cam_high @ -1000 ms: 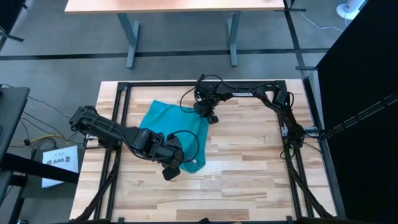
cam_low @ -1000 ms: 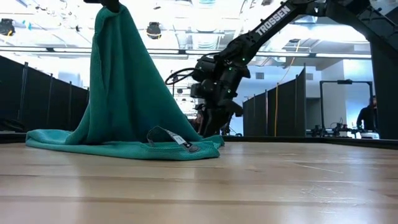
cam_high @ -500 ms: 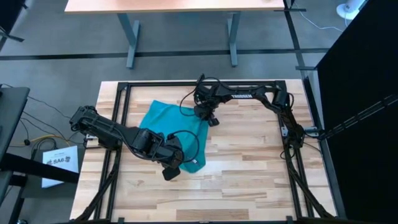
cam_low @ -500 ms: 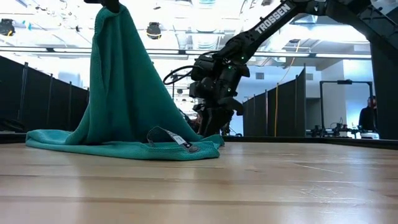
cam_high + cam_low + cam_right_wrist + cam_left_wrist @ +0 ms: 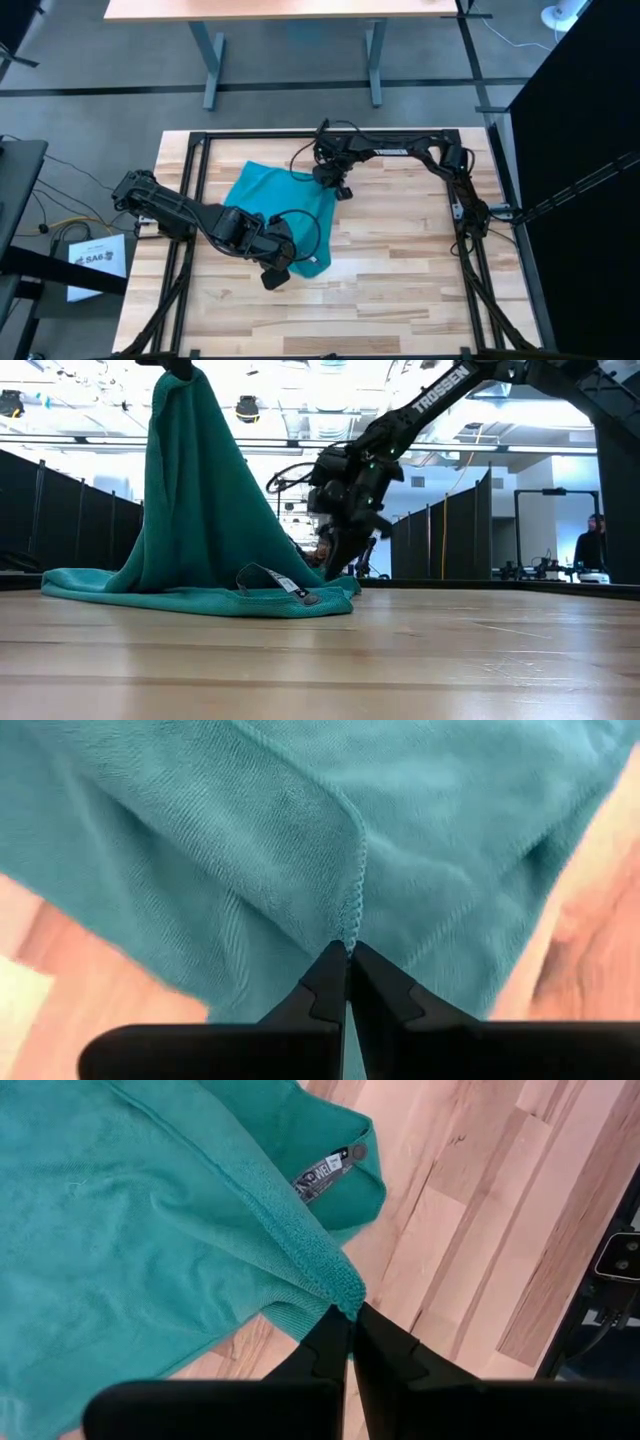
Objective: Roll towel
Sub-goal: Roll the blue towel
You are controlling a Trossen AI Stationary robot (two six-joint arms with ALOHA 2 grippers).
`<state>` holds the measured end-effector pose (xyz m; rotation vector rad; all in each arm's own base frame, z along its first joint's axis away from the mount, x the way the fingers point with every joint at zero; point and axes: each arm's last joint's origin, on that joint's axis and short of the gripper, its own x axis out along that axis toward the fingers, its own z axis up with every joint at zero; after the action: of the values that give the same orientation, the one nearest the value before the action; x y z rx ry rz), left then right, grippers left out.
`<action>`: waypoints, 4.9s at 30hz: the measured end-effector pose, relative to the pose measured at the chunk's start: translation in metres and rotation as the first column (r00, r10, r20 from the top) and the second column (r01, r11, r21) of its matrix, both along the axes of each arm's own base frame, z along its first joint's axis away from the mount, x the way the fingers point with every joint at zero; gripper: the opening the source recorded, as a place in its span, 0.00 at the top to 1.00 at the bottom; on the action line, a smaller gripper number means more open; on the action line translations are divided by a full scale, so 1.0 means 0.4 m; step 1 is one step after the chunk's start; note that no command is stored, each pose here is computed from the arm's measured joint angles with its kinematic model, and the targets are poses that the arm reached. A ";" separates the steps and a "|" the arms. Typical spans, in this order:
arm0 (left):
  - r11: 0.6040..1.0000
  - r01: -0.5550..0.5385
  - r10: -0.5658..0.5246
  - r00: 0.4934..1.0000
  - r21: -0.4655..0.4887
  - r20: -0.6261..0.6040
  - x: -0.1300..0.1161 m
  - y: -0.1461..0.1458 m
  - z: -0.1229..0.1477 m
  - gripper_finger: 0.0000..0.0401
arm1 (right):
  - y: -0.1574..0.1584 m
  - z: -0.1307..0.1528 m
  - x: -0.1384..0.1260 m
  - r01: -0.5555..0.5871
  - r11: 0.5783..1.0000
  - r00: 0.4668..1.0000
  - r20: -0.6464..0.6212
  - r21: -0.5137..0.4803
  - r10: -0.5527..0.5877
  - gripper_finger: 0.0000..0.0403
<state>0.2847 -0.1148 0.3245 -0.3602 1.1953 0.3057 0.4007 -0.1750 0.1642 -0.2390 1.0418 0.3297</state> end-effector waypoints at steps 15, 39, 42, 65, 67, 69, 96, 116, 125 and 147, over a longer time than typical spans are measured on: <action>0.996 -0.036 0.033 0.998 0.080 0.046 0.000 0.026 0.017 1.00 | -0.043 0.332 -0.186 0.113 0.994 0.968 0.225 0.009 -0.112 1.00; 0.986 -0.094 0.058 0.965 0.135 0.255 -0.242 0.178 0.247 1.00 | 0.007 0.613 -0.412 0.340 0.939 0.817 0.513 -0.058 -0.264 1.00; 0.983 -0.093 0.045 0.958 0.159 0.283 -0.272 0.209 0.266 1.00 | 0.007 0.616 -0.413 0.360 0.932 0.808 0.515 -0.048 -0.286 1.00; 0.912 -0.178 -0.056 0.839 0.370 0.542 -0.424 0.342 0.506 1.00 | 0.011 0.815 -0.456 0.439 0.897 0.612 0.748 -0.052 -0.257 1.00; 0.904 -0.189 -0.066 0.825 0.384 0.561 -0.431 0.345 0.525 1.00 | 0.012 0.841 -0.473 0.456 0.888 0.588 0.766 -0.049 -0.260 1.00; 0.894 -0.190 -0.082 0.822 0.406 0.564 -0.435 0.348 0.538 1.00 | 0.012 0.859 -0.490 0.471 0.881 0.578 0.771 -0.048 -0.267 1.00; 0.812 -0.293 -0.163 0.718 0.506 0.677 -0.397 0.582 0.599 1.00 | -0.028 0.923 -0.556 0.624 0.776 0.461 0.847 -0.095 -0.267 1.00; 0.645 -0.497 -0.288 0.546 0.581 0.787 -0.451 0.631 0.697 1.00 | -0.084 0.989 -0.608 0.723 0.685 0.245 0.961 -0.091 -0.131 1.00; 0.657 -0.505 -0.303 0.503 0.560 0.809 -0.434 0.735 0.693 1.00 | -0.147 0.999 -0.587 0.746 0.658 0.215 0.972 -0.098 -0.099 1.00; 0.759 -0.346 -0.346 0.503 0.552 0.792 -0.488 0.627 0.696 1.00 | -0.067 1.044 -0.550 0.574 0.810 0.373 0.919 -0.124 -0.124 1.00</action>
<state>0.0897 0.1362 0.6029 0.1481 -0.0111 0.4503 0.1808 -0.2018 0.5818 -0.5070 0.0346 -0.4613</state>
